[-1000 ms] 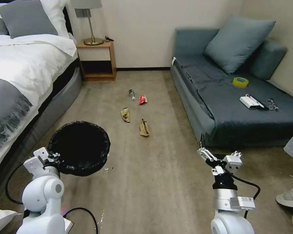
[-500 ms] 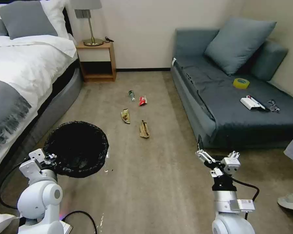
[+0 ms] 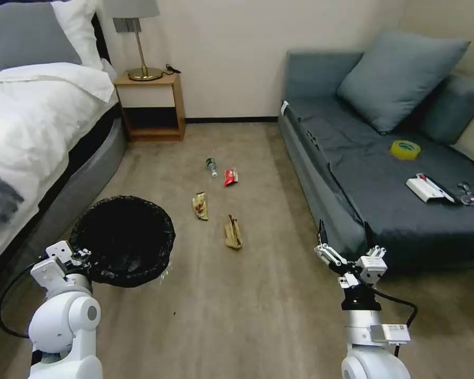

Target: Pick up the trash bin, then pick up the garbage on the floor and place it into the trash bin.

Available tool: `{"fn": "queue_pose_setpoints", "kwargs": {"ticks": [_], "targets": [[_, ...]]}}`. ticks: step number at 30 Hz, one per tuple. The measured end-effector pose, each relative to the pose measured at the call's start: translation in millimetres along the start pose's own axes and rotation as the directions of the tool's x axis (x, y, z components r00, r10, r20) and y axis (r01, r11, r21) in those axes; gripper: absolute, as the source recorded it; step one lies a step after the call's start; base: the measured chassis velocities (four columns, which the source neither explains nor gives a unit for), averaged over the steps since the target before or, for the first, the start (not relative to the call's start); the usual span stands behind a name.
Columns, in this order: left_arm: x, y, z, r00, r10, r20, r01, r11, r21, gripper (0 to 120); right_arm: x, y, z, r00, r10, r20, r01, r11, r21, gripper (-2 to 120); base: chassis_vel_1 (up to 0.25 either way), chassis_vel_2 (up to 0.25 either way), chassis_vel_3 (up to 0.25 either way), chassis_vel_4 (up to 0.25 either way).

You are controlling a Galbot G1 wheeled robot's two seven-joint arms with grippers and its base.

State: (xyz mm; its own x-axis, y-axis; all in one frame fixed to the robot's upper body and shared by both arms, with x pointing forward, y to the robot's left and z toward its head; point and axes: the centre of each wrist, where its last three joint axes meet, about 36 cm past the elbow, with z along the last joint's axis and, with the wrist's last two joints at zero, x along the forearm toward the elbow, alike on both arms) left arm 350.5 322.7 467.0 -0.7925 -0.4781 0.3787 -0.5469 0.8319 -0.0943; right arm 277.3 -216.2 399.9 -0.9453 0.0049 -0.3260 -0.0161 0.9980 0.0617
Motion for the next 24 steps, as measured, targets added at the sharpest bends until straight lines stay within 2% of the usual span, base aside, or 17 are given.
{"fn": "queue_pose_setpoints", "kwargs": {"ticks": [24], "targets": [[-1.9, 1.9, 0.0, 1.000, -0.004, 0.002, 0.004, 1.000, 0.010, 2, -4, 10, 3, 0.999, -0.039, -0.001, 0.039, 0.999, -0.019, 100, -0.270, 0.270, 0.267, -0.264]]}}
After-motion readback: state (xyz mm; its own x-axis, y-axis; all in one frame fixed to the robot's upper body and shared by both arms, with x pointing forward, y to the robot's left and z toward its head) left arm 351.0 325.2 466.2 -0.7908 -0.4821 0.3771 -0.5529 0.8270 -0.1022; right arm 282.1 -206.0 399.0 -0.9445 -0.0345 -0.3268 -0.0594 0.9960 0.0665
